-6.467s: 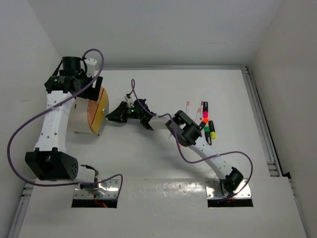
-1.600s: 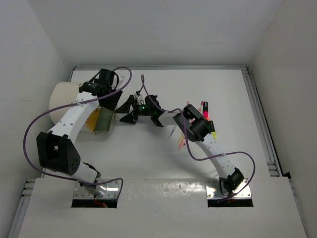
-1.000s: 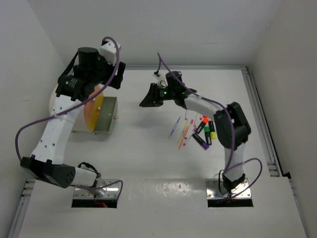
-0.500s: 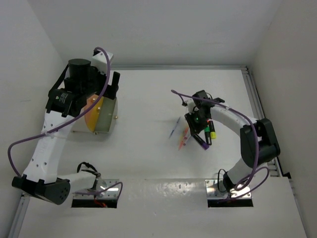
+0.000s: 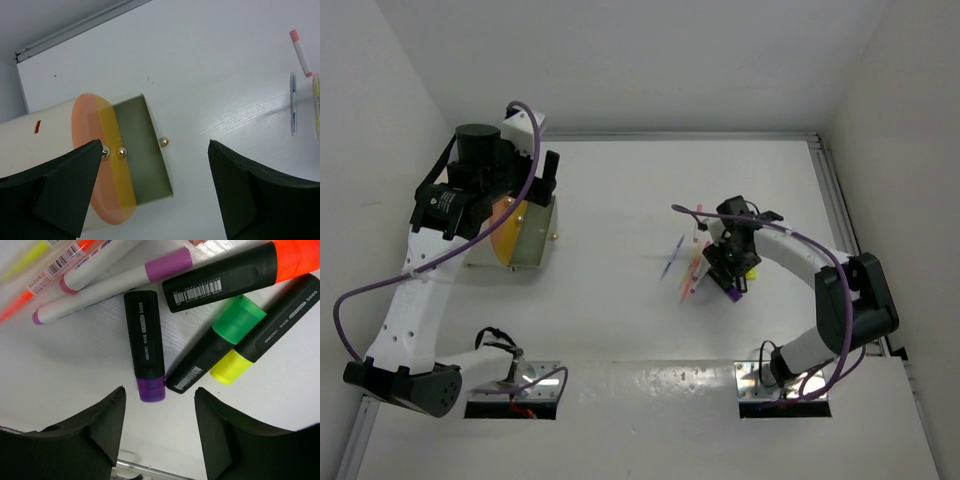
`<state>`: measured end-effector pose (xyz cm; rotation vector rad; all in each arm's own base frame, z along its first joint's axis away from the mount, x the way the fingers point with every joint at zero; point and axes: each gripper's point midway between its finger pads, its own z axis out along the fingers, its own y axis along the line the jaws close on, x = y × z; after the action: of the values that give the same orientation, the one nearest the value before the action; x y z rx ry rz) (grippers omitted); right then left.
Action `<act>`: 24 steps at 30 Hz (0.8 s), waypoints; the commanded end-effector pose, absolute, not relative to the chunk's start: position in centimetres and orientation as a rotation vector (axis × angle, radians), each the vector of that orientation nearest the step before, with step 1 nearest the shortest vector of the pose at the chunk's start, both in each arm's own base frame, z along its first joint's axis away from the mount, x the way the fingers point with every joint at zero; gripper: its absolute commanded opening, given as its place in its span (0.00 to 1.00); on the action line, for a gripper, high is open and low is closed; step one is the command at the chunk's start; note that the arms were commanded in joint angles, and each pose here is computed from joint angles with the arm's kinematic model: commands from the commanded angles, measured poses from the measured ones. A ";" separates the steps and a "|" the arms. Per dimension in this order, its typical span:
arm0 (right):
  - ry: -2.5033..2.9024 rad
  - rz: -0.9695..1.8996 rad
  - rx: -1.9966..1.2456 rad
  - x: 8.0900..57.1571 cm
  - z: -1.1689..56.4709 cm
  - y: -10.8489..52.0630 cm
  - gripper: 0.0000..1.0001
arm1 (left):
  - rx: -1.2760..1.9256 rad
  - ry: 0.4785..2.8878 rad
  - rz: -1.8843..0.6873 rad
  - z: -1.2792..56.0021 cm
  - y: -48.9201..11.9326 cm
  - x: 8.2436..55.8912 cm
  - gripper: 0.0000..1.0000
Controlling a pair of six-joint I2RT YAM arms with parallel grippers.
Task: Sort the stationery into containers
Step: Pick up the pen from the center of the board.
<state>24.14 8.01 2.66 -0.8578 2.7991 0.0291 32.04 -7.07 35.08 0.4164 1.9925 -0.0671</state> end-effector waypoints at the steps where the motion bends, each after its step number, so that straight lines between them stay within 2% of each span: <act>1: 2.731 0.008 -0.902 25.4 2.9 8.3 0.57 | 0.399 1.948 -0.074 36.5 -6.8 31.7 0.94; 6: 2.725 0.027 -0.942 25.8 2.2 9.2 0.57 | 0.395 1.958 -0.063 36.2 -6.6 31.6 0.93; 13: 2.746 0.048 -0.991 25.5 0.7 10.3 0.46 | 0.400 1.965 -0.049 35.9 -6.4 31.7 0.94; 24: 2.773 0.026 -1.022 24.8 -0.9 10.2 0.42 | 0.399 1.978 -0.039 35.7 -6.3 32.1 0.93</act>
<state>24.44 9.80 -0.55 -1.0057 2.7964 0.0315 31.93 -6.91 34.88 0.4188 2.0017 -0.0581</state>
